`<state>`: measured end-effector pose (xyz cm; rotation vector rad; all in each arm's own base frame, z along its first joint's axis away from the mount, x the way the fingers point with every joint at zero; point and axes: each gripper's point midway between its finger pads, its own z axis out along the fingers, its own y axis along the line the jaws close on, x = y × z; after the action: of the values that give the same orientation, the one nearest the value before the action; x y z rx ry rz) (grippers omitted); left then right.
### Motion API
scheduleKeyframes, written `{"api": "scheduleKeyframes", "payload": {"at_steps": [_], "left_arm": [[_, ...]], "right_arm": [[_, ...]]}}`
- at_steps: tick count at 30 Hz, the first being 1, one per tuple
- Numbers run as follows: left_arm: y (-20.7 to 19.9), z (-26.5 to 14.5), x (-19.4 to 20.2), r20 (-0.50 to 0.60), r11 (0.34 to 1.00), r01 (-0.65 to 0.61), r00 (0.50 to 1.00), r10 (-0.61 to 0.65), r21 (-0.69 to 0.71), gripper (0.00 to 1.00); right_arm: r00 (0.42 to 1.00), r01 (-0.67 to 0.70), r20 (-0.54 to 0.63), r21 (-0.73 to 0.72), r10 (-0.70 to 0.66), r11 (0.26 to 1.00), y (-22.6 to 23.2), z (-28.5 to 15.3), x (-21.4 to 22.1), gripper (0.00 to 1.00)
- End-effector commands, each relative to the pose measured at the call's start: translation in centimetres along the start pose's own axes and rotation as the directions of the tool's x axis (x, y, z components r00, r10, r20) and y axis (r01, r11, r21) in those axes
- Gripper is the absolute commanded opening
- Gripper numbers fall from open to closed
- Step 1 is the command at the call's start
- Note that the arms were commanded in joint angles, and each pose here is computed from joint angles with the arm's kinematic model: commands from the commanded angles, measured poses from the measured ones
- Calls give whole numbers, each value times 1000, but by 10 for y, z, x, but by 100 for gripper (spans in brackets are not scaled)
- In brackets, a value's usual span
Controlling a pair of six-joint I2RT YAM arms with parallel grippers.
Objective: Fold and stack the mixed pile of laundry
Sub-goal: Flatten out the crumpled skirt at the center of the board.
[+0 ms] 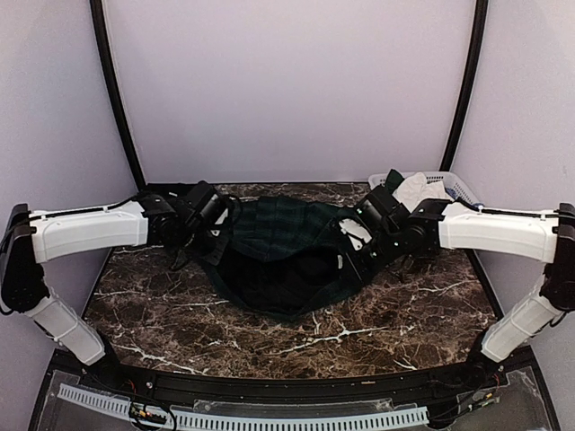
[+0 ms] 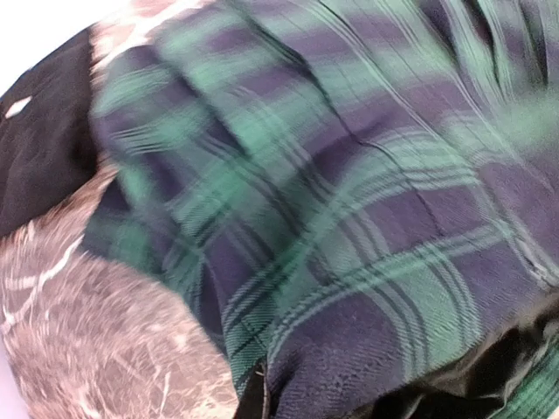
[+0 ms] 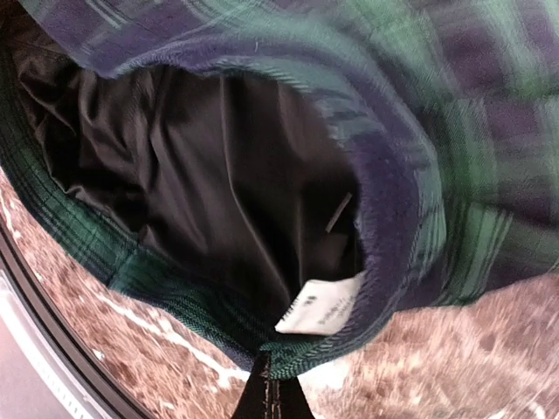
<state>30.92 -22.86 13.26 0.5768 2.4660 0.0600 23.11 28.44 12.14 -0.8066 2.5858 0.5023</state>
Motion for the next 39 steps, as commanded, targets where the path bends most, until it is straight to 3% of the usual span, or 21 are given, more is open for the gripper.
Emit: {"api": "scheduleKeyframes", "payload": {"at_steps": [1, 3, 6, 10, 15, 18, 19, 23, 27, 35, 39], "left_arm": [[47, -40, -20, 194, 936, 346, 915, -353, 71, 0], [43, -50, -21, 227, 892, 411, 866, -446, 186, 0], [24, -44, -8, 164, 828, 470, 831, -532, 304, 0], [8, -18, 29, 12, 813, 506, 847, -532, 288, 1], [7, -11, 45, -30, 822, 507, 855, -518, 260, 7], [6, -16, 39, -33, 843, 471, 877, -480, 260, 29], [7, -18, 37, -32, 849, 461, 882, -469, 260, 42], [-7, -40, 10, 46, 880, 322, 932, -359, 348, 64], [-54, -75, -6, 209, 912, -8, 974, -86, 411, 69], [-114, -98, 11, 331, 779, -303, 935, 130, 549, 70], [-148, -89, 38, 387, 707, -478, 871, 303, 521, 68]], "right_arm": [[993, 71, 86, 46, -75, 996, -3, -14, -40, 0], [988, 56, 138, 75, -66, 996, -19, -24, -60, 0], [970, 40, 238, 67, -55, 997, -38, -47, -98, 0], [965, 126, 239, -51, -110, 991, -7, -42, -113, 0], [976, 186, 155, -208, -156, 960, 34, -4, -85, 0], [978, 198, 117, -241, -174, 950, 44, 4, -69, 0], [979, 195, 107, -248, -173, 949, 45, 6, -65, 0], [982, 185, 91, -292, -165, 938, 54, 6, -53, 0], [984, 174, 91, -331, -152, 927, 60, 10, -51, 0], [985, 169, 95, -377, -143, 911, 71, 22, -63, 0], [985, 169, 101, -377, -141, 911, 73, 22, -68, 0]]}}
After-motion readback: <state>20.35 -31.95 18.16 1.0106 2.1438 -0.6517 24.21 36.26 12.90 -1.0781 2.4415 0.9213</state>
